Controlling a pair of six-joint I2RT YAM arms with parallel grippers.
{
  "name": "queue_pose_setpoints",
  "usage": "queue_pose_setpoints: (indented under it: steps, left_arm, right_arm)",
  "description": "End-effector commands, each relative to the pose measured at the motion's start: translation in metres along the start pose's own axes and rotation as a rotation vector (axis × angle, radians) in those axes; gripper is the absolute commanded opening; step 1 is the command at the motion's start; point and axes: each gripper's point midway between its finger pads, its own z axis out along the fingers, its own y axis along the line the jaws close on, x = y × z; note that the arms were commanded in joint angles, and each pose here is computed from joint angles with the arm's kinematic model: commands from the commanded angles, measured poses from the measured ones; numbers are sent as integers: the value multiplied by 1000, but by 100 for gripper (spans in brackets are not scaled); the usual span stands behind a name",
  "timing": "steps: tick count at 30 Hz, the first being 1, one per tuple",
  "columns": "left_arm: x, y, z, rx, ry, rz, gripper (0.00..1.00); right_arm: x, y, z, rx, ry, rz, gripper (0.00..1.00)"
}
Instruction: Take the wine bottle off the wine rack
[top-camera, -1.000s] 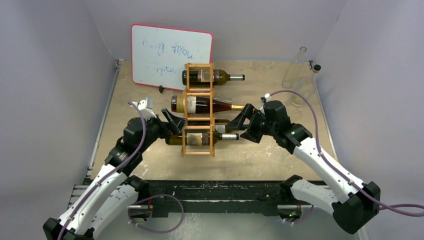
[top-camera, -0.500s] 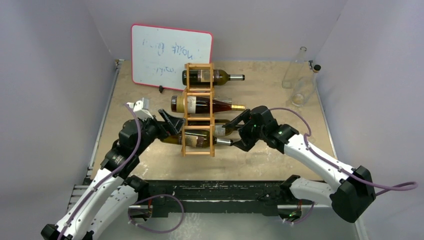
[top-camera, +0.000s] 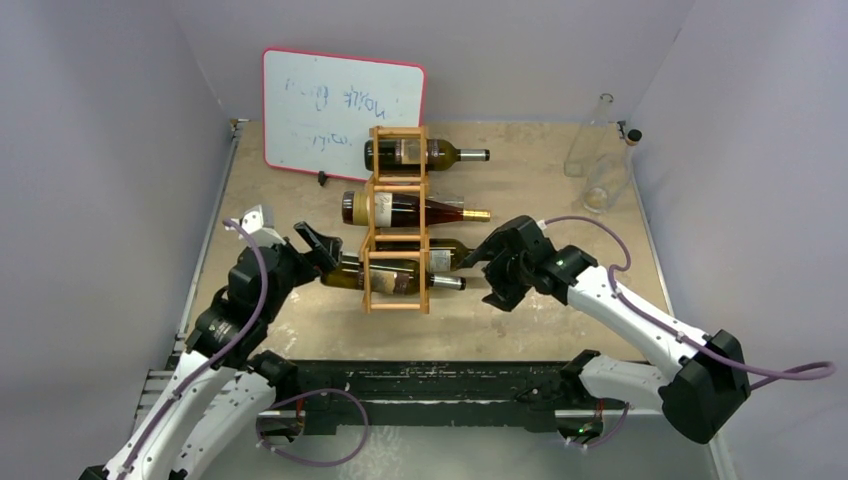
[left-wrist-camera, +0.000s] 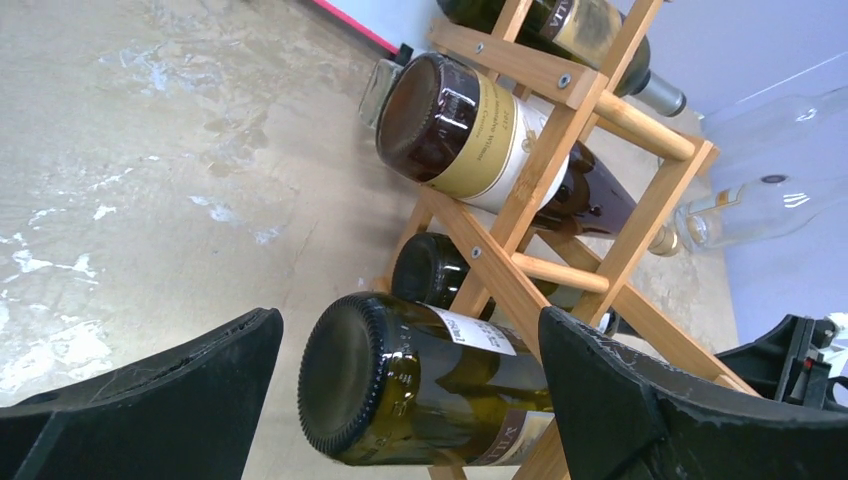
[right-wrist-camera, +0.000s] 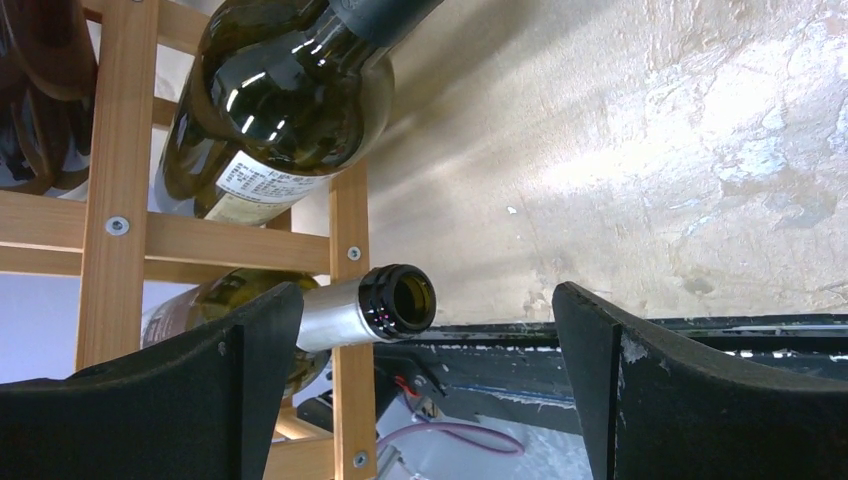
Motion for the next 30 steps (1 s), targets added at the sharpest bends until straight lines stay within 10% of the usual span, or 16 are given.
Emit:
queue_pose_setpoints:
  steps: [1, 11, 30]
  left_arm:
    - [2, -9, 8, 42, -8, -45, 99]
    - [47, -45, 17, 239, 189, -118, 84]
    - [60, -72, -2, 401, 286, -220, 77]
  right_arm:
    - [-2, 7, -13, -39, -16, -25, 97]
    - [35, 15, 8, -152, 195, 101, 94]
    - [-9, 35, -5, -122, -47, 153, 80]
